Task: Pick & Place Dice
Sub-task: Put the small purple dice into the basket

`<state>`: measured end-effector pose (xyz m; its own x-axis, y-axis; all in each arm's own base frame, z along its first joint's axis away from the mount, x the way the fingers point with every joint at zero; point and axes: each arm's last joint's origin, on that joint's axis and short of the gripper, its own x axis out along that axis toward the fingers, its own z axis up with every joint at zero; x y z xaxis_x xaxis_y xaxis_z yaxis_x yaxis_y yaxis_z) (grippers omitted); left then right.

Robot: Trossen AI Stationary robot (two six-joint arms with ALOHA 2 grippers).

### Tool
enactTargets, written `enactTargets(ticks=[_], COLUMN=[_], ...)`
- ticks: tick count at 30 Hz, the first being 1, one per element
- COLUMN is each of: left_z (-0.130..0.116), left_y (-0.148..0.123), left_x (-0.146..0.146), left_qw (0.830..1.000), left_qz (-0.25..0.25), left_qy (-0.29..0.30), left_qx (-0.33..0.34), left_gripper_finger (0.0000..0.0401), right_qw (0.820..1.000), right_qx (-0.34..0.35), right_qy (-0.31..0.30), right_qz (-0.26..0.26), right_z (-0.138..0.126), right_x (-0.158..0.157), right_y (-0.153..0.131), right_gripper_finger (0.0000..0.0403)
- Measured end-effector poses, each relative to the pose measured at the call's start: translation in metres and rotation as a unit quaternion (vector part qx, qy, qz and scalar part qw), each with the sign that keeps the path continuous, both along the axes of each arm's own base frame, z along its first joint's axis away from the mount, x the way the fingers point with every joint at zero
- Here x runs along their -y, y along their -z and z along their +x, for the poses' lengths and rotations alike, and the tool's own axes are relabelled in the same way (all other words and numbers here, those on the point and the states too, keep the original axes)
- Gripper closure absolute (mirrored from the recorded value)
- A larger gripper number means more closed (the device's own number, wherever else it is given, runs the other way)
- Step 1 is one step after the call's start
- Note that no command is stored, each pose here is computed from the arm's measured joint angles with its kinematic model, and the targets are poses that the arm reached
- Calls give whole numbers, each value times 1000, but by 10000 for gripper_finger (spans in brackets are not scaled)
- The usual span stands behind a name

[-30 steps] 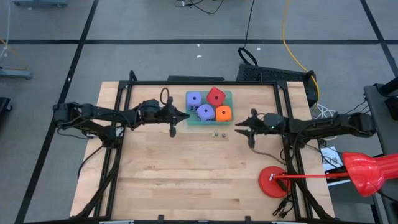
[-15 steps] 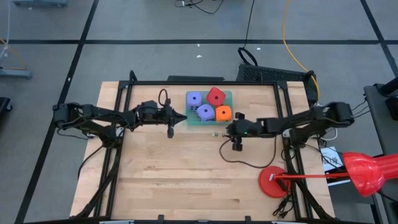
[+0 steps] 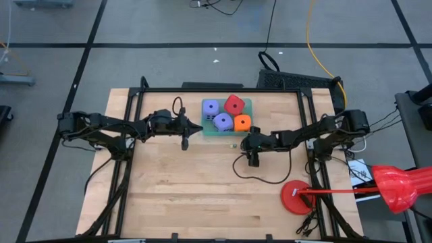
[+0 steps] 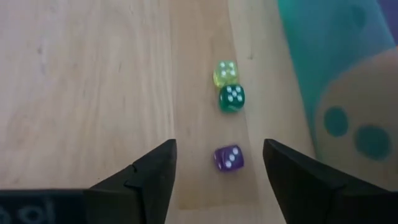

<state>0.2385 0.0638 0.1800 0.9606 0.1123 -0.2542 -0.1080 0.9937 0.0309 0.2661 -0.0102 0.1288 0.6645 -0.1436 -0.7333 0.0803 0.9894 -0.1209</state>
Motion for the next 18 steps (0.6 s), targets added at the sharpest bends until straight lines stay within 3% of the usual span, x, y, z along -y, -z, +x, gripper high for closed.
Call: enactTargets(ticks=[8, 18], left_z=[0, 0], left_y=[-1, -1], left_x=[0, 0], left_qw=[1000, 1000], left_qz=[1, 3], left_qy=[0, 0], left_qx=[3, 4], left_gripper_finger=[370, 370], right_qw=[1000, 999], right_qx=[-17, 4], right_qy=[-1, -7], right_qz=[7, 48], right_z=[0, -7], right_x=[2, 15], right_y=[7, 20], right_gripper_finger=[193, 259])
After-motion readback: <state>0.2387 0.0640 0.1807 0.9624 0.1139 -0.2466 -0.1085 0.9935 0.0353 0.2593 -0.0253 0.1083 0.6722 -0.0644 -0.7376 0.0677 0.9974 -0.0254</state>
